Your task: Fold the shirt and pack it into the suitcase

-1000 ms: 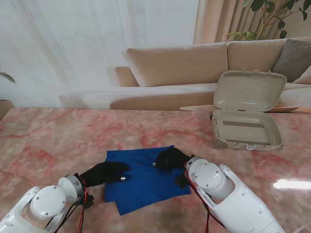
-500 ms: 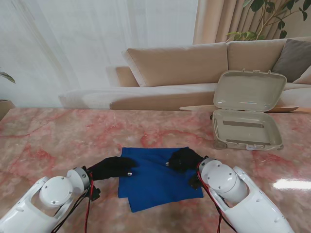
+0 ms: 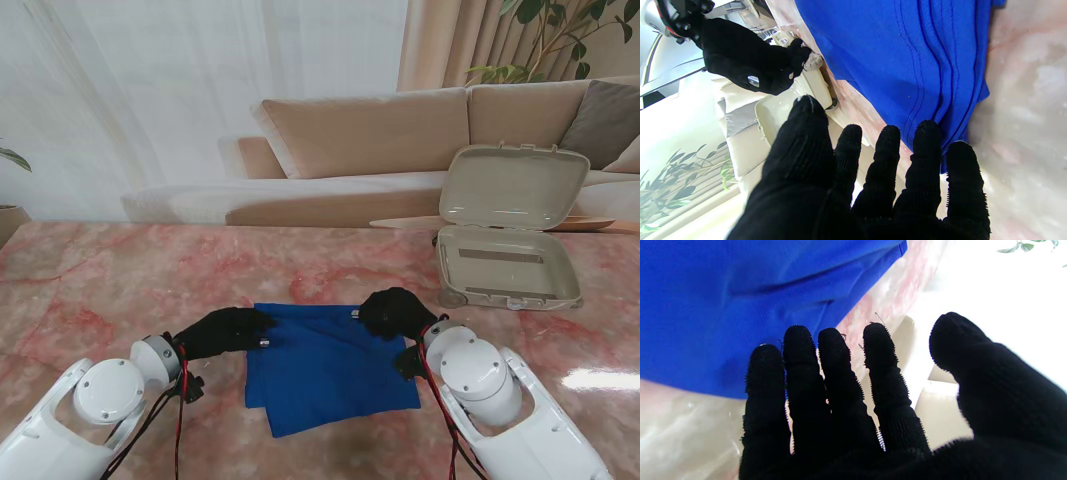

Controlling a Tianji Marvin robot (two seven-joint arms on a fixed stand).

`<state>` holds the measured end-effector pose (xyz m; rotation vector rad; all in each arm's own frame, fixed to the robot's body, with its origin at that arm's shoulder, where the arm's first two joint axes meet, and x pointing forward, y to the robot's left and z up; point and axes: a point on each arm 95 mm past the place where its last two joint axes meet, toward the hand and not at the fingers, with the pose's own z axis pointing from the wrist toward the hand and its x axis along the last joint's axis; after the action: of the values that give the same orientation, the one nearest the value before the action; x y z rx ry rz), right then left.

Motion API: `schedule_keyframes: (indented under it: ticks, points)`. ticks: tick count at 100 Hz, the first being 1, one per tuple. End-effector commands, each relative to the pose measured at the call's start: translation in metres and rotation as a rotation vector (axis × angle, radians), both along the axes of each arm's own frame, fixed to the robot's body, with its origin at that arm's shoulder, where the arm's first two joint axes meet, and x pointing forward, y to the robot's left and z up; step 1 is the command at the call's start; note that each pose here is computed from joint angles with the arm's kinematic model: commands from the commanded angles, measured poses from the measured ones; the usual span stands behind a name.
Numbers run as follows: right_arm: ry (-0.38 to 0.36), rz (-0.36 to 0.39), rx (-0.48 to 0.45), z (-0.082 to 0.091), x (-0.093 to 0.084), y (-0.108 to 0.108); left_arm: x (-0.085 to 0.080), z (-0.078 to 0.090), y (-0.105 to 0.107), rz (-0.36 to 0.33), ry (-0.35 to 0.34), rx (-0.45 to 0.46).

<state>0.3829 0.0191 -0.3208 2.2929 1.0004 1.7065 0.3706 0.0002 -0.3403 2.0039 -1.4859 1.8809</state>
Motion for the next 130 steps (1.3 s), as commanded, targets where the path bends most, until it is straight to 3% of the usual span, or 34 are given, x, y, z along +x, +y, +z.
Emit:
schedule_keyframes:
  ticks: [1,21,55,70,130]
  points:
    - [0.009,-0.004,-0.005,-0.003,-0.006,-0.004,-0.002,-0.003,0.001,0.01,0.006,0.002]
    - [-0.004,-0.037,-0.123,-0.003,-0.01,-0.03,-0.004,-0.017,0.0,0.012,0.045,0.0]
    - [0.078,-0.049,-0.337,-0.014,-0.004,-0.061,0.006,-0.027,-0.003,-0.002,0.073,-0.003]
    - [0.128,-0.032,-0.365,-0.024,0.0,-0.065,0.005,-0.028,-0.003,-0.009,0.078,-0.003]
    - [0.209,0.042,-0.505,-0.04,0.003,-0.066,0.004,-0.033,-0.007,-0.026,0.094,-0.005]
